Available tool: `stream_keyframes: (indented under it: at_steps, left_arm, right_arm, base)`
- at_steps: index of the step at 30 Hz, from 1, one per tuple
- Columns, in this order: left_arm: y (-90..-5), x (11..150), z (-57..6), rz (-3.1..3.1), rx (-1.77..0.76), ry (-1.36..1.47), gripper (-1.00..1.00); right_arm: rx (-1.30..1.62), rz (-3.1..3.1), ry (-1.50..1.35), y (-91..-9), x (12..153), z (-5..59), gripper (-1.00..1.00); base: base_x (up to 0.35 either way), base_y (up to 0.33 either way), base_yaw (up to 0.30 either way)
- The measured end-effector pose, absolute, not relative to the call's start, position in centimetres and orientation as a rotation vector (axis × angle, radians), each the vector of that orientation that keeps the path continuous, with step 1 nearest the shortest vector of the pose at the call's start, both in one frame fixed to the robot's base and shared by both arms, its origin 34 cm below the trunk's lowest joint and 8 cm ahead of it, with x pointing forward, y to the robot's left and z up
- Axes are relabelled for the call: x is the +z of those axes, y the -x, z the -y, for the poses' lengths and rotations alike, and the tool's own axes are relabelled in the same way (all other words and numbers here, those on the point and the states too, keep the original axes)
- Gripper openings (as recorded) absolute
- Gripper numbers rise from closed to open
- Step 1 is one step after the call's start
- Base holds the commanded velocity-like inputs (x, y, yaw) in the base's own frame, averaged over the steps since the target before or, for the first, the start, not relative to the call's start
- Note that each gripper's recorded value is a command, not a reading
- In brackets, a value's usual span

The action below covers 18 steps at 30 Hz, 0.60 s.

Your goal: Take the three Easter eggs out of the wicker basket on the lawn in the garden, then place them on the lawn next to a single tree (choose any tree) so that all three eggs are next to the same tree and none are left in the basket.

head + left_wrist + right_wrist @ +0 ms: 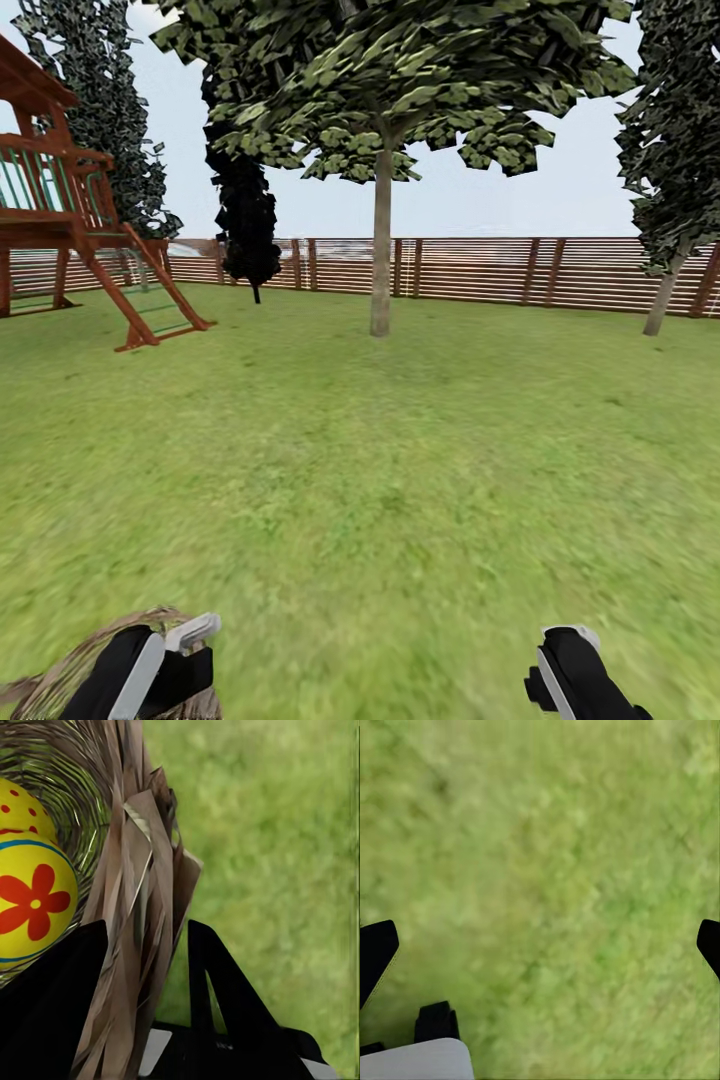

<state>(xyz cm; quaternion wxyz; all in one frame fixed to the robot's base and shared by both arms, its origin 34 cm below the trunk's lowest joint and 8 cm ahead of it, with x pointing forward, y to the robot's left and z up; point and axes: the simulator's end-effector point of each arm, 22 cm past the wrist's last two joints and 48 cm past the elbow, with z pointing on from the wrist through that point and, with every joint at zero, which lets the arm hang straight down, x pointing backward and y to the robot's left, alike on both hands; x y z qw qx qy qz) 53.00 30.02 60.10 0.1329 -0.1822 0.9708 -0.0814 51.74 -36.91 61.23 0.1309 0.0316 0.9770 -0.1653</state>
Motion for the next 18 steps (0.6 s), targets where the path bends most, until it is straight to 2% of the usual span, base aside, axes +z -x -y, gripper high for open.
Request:
stream_keyframes:
  at_steps: [18]
  left_arm:
    - [-53.02, 60.23, -30.86, -2.816, -0.204, 0.52, -1.0]
  right_arm:
    - [-0.477, -2.842, -0.087, -51.65, 61.07, 36.66, 1.0]
  base:
    - [0.328, 0.0, 0.0]
